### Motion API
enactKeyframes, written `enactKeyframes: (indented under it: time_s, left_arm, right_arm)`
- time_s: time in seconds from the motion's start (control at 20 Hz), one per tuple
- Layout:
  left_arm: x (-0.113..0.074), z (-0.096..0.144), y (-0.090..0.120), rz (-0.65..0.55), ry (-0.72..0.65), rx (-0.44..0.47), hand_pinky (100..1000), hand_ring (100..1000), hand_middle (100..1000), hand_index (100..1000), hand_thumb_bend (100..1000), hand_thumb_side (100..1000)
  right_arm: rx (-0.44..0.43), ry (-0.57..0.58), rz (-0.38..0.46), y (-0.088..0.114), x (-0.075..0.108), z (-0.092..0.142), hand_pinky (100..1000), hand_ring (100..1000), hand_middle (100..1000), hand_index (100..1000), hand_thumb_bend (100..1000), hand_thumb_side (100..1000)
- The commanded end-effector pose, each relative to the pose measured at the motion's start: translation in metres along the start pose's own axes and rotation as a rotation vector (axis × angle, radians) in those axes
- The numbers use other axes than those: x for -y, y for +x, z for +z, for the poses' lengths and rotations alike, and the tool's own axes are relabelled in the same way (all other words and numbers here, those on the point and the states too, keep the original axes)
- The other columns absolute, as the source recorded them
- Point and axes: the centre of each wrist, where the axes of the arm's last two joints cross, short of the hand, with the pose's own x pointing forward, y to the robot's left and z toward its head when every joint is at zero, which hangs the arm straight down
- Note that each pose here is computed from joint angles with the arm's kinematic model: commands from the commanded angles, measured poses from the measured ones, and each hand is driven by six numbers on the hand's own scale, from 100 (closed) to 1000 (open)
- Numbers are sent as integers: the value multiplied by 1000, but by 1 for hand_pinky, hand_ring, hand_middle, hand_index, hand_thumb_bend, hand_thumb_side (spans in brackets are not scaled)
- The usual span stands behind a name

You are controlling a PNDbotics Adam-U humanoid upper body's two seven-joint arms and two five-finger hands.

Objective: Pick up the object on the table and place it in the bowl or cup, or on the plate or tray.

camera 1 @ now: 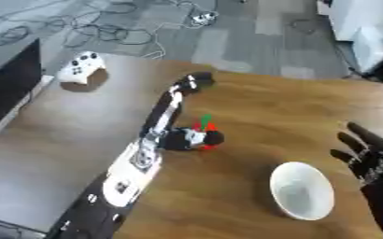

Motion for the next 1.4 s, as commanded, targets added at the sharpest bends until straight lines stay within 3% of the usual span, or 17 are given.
enactKeyframes:
  time_s: [0.05, 0.3, 0.65, 1.4]
  left_arm:
    - [-10, -8, -4, -94, -48, 39, 815, 865, 842, 831, 913, 843]
    - [-13, -13, -9, -184, -105, 59, 813, 858, 834, 829, 863, 872]
    - [-14, -11, -13, -208, -111, 57, 796, 845, 821, 821, 803, 895]
    - [8, 19, -47, -95, -58, -100, 741, 788, 761, 795, 870, 855]
  right_arm:
    - [1, 17, 19, 5, 2, -1, 872, 953, 961, 899, 100, 887]
    - [6, 17, 9, 6, 2, -1, 871, 951, 958, 898, 100, 894]
    - [23, 18, -29, 11, 1, -4, 867, 946, 952, 895, 100, 899]
    - [49, 24, -68, 19, 0, -8, 865, 941, 945, 894, 100, 898]
